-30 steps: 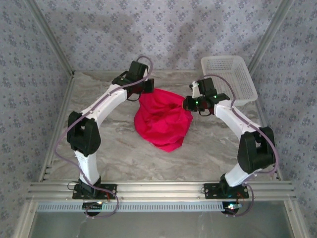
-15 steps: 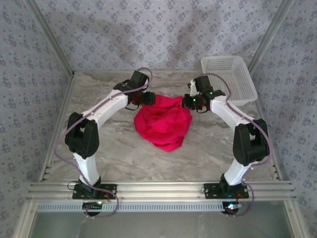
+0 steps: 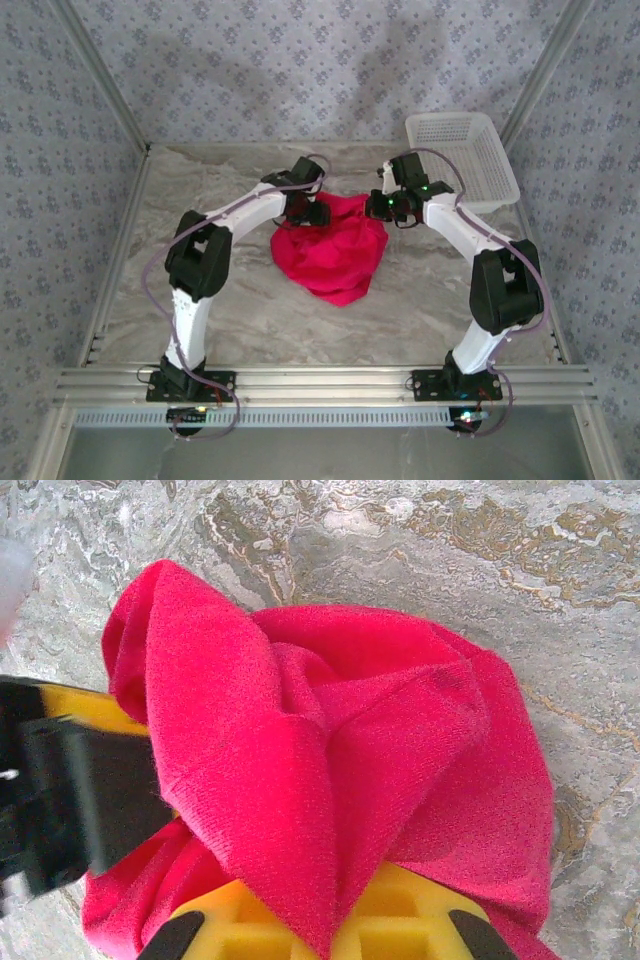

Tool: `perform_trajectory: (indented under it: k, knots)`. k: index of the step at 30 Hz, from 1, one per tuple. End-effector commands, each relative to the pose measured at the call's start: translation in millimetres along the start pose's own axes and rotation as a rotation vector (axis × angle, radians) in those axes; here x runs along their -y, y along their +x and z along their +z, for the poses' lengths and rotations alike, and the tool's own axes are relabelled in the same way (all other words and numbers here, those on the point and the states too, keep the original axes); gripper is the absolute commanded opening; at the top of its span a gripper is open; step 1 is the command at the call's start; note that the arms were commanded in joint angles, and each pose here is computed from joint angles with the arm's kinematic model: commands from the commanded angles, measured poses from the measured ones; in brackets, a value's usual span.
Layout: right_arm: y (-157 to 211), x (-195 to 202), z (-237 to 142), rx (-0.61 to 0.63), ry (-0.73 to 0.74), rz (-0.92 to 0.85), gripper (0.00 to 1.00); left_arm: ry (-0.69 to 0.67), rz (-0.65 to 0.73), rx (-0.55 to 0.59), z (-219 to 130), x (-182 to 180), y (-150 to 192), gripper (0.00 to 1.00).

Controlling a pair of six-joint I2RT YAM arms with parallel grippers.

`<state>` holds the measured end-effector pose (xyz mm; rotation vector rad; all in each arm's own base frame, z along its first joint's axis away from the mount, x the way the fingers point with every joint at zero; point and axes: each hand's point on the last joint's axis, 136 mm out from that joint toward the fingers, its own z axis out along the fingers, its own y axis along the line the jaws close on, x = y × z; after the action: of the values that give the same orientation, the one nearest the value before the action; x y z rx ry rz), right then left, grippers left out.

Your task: Fold the inside-out t-shirt

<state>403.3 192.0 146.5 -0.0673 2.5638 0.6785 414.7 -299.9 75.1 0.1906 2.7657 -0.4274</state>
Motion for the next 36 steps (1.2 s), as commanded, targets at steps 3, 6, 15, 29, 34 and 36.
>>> perform_trajectory:
  k: [3, 6, 15, 29, 34, 36]
  knots:
    - [3, -9, -7, -0.011, -0.014, -0.009, 0.0, -0.024, 0.007, 0.064, -16, -4, -31, 0.04]
    - [12, 2, -9, -0.022, 0.016, -0.018, 0.0, 0.008, 0.018, 0.1, -53, 4, -49, 0.0]
    - [18, 51, -2, -0.035, 0.078, 0.068, 0.0, 0.351, 0.045, 0.321, -210, 73, -96, 0.0]
    - [-16, 95, 36, -0.103, 0.196, 0.264, 0.0, 0.899, -0.098, 0.292, -268, 99, -91, 0.0]
    - [-22, 53, 26, -0.109, 0.117, 0.197, 0.22, 0.83, -0.179, 0.23, -212, 80, -88, 0.0]
    - [-16, 31, 18, -0.086, 0.096, 0.126, 0.36, 0.812, -0.233, 0.211, -188, 71, -90, 0.0]
